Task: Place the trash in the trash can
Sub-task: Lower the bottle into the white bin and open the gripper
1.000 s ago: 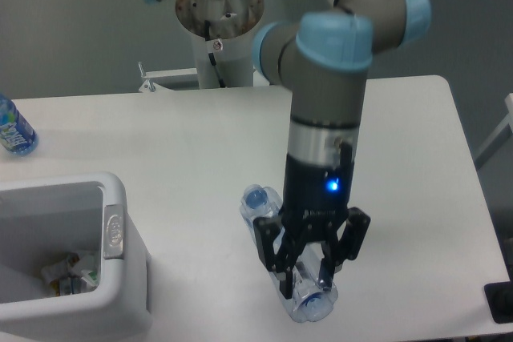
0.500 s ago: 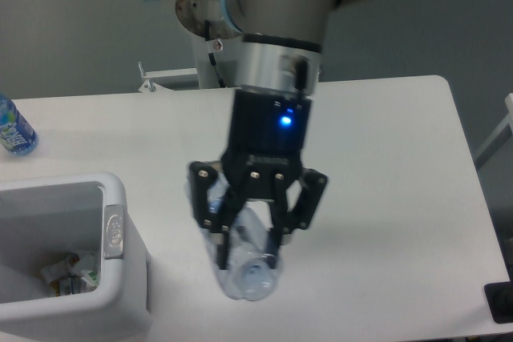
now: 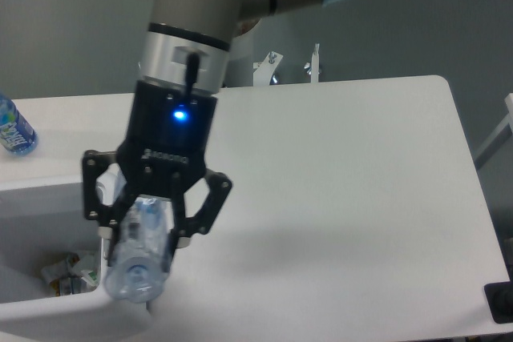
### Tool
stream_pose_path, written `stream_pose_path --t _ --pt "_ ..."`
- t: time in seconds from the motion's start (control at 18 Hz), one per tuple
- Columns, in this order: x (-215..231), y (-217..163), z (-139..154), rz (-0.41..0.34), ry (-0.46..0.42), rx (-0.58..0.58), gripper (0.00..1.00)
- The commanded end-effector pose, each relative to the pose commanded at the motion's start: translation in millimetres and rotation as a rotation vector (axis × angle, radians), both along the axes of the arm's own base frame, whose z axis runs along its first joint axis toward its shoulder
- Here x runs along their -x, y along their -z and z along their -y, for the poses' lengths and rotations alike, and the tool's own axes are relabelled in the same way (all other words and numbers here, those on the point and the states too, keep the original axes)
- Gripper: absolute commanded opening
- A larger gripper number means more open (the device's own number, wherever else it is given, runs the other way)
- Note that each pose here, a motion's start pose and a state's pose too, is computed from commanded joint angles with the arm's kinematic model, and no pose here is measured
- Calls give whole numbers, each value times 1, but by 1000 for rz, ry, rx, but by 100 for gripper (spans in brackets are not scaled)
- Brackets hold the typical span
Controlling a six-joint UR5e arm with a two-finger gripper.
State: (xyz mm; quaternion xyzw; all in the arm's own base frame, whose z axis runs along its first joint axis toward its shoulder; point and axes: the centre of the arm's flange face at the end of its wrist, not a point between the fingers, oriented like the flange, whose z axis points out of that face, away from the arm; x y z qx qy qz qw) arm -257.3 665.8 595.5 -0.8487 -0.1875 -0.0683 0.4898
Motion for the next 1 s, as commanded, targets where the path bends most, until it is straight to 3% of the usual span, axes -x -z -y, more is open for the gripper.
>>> stream_pose_path --t 0.72,0.78,0.89,0.94,1.0 --pt "-58 27 -37 5 98 12 57" --pt "-61 31 -40 9 105 17 63" --pt "-64 36 -44 11 112 22 91" --pt "-65 35 -44 10 114 19 100" --pt "-66 34 -43 10 113 18 100"
